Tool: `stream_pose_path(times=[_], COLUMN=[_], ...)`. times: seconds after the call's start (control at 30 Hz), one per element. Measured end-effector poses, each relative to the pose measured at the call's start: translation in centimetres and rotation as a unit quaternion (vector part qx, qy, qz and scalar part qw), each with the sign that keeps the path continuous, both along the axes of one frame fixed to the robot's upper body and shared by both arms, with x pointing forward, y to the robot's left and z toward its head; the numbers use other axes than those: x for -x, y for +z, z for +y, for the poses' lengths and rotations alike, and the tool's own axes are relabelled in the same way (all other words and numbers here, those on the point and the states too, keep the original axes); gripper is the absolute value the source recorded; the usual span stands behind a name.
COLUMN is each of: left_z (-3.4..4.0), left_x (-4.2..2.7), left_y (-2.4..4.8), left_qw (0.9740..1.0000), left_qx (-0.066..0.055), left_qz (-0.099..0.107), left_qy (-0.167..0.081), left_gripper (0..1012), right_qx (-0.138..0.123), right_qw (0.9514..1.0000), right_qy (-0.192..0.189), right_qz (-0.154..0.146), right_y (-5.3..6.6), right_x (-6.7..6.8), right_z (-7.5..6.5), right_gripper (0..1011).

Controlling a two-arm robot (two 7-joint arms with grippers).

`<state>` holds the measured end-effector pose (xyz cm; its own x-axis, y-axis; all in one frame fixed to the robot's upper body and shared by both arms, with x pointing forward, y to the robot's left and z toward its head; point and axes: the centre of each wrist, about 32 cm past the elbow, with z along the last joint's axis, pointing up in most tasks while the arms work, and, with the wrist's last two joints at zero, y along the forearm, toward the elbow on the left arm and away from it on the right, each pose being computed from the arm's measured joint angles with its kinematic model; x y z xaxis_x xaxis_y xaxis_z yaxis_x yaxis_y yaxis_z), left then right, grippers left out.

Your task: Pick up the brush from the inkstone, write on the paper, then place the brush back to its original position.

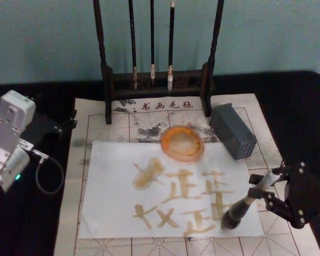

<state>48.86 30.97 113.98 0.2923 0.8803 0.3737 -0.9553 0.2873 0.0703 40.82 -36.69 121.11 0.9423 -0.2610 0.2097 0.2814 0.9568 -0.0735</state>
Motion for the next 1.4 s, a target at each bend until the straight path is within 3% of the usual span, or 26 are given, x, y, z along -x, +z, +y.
stream_pose_path(times=[0.4,0.87,1.2,1.4], left_z=[0.00,0.00,0.00,0.00], left_x=[0.00,0.00,0.00,0.00], left_y=[0.00,0.00,0.00,0.00], left_qw=[1.0000,1.0000,1.0000,1.0000], left_qx=[0.000,0.000,0.000,0.000], left_qz=[0.000,0.000,0.000,0.000], left_qy=[0.000,0.000,0.000,0.000], left_gripper=[1001,1001,1001,1001], right_qx=[-0.011,-0.037,-0.090,-0.127], right_qw=[0.9998,0.9990,0.9929,0.9856], right_qy=[0.011,-0.026,-0.078,-0.105], right_qz=[0.009,-0.002,0.012,0.036], right_y=[0.3,0.7,0.9,0.7], right_x=[0.0,-1.2,-2.6,-3.8], right_z=[-0.2,-0.3,0.0,0.5], right_gripper=[197,197,197,197])
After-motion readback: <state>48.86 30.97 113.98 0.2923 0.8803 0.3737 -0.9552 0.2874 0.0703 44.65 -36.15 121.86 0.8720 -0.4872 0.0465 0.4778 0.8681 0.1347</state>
